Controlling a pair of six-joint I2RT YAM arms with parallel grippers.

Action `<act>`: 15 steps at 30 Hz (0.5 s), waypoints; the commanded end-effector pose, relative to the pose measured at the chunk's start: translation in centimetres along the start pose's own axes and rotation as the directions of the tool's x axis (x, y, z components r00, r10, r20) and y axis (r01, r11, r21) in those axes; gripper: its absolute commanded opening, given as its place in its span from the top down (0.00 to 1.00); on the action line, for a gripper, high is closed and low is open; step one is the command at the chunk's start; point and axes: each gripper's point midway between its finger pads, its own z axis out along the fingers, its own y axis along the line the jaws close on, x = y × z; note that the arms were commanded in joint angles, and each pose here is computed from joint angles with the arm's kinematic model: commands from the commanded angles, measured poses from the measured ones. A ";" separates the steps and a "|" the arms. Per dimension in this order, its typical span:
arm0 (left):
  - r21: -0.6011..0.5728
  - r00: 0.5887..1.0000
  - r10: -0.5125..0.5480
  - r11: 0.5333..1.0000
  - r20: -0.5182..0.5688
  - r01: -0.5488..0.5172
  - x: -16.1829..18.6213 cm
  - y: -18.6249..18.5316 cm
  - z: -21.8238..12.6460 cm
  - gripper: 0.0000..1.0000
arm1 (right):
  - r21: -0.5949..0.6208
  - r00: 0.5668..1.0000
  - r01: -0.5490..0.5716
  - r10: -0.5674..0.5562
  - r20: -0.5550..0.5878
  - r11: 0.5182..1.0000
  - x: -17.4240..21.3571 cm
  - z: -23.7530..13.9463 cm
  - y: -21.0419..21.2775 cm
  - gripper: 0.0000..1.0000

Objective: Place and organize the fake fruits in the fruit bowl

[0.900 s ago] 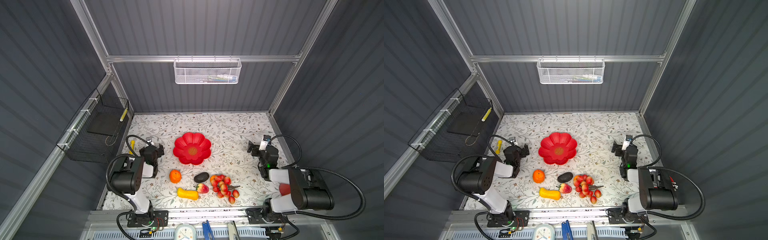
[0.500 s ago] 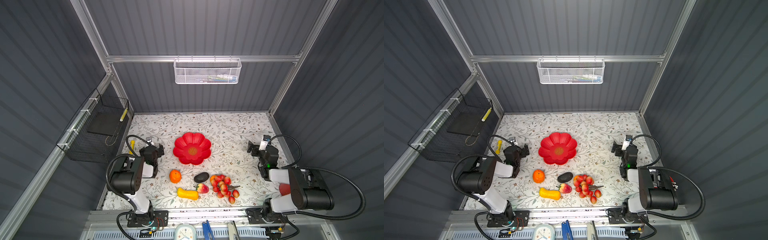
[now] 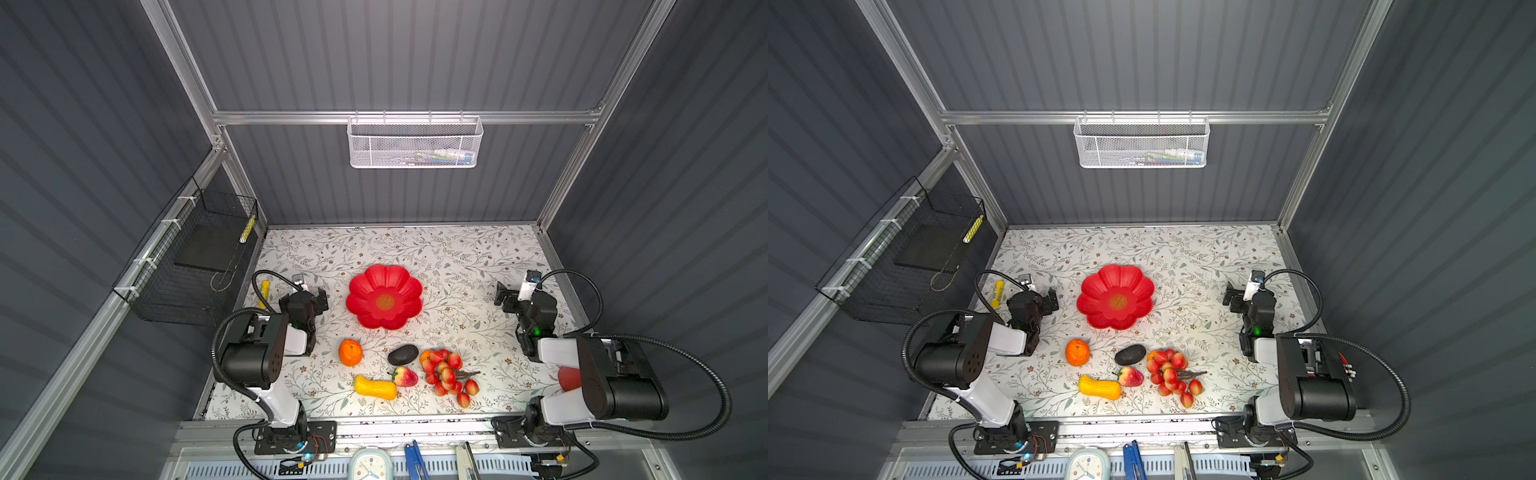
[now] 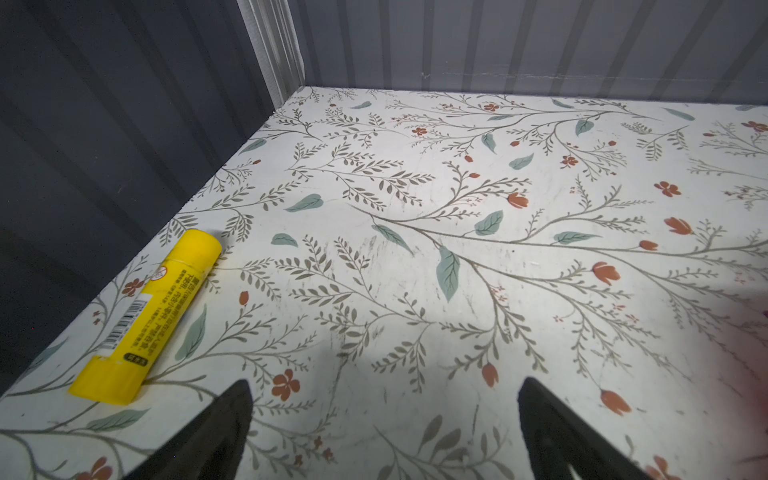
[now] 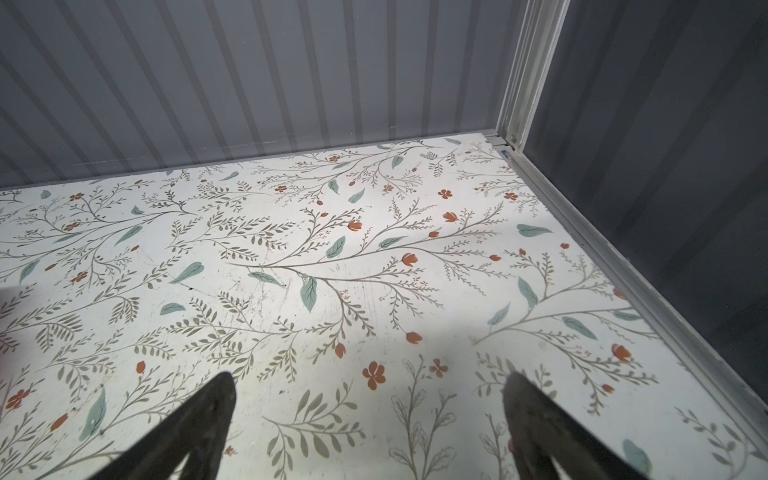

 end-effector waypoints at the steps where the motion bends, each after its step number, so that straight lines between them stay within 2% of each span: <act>1: 0.011 0.999 0.004 1.000 0.032 -0.004 -1.7 -0.2 -0.5 0.00 | 0.074 1.000 -0.024 0.022 0.018 0.997 -3.5 -0.4 -1.2 0.01; 3: -0.028 1.000 -0.004 1.000 0.025 0.005 -3.0 0.5 -1.1 0.00 | 0.097 0.998 -0.065 0.065 -0.004 0.993 -5.9 -0.9 -1.2 0.01; 5: -0.084 0.999 -0.043 0.995 0.008 0.044 -4.7 1.6 -1.9 0.00 | 0.066 0.977 -0.214 0.212 0.027 0.975 -8.9 -1.5 -0.6 0.01; 6: -0.114 0.994 -0.109 0.988 -0.003 0.107 -5.3 2.1 -2.3 0.00 | 0.059 0.955 -0.295 0.292 0.054 0.954 -10.0 -1.7 -0.6 0.01; 7: -0.122 0.986 -0.169 0.978 -0.007 0.167 -6.2 2.4 -2.8 0.00 | 0.057 0.909 -0.415 0.411 0.071 0.908 -10.4 -1.8 -0.8 0.01; 8: -0.076 0.980 -0.199 0.977 -0.022 0.197 -7.2 1.6 -3.2 0.00 | -0.025 0.899 -0.434 0.435 0.044 0.900 -10.6 -1.5 0.3 0.01; 9: -0.036 0.974 -0.222 0.975 -0.046 0.221 -7.9 0.9 -3.6 0.01 | -0.126 0.908 -0.412 0.418 0.022 0.902 -10.9 -1.3 1.8 0.01; 11: 0.047 0.959 -0.258 0.963 -0.121 0.265 -9.1 -0.7 -4.4 0.04 | -0.228 0.898 -0.430 0.440 -0.010 0.873 -11.5 -0.5 3.5 0.01; 13: 0.117 0.948 -0.247 0.955 -0.200 0.274 -9.5 -2.1 -5.4 0.06 | -0.210 0.888 -0.459 0.453 -0.076 0.864 -11.5 0.4 4.2 0.01; 15: 0.177 0.936 -0.230 0.943 -0.268 0.282 -9.6 -3.3 -6.5 0.09 | -0.137 0.897 -0.436 0.418 -0.144 0.889 -11.0 1.2 4.8 0.01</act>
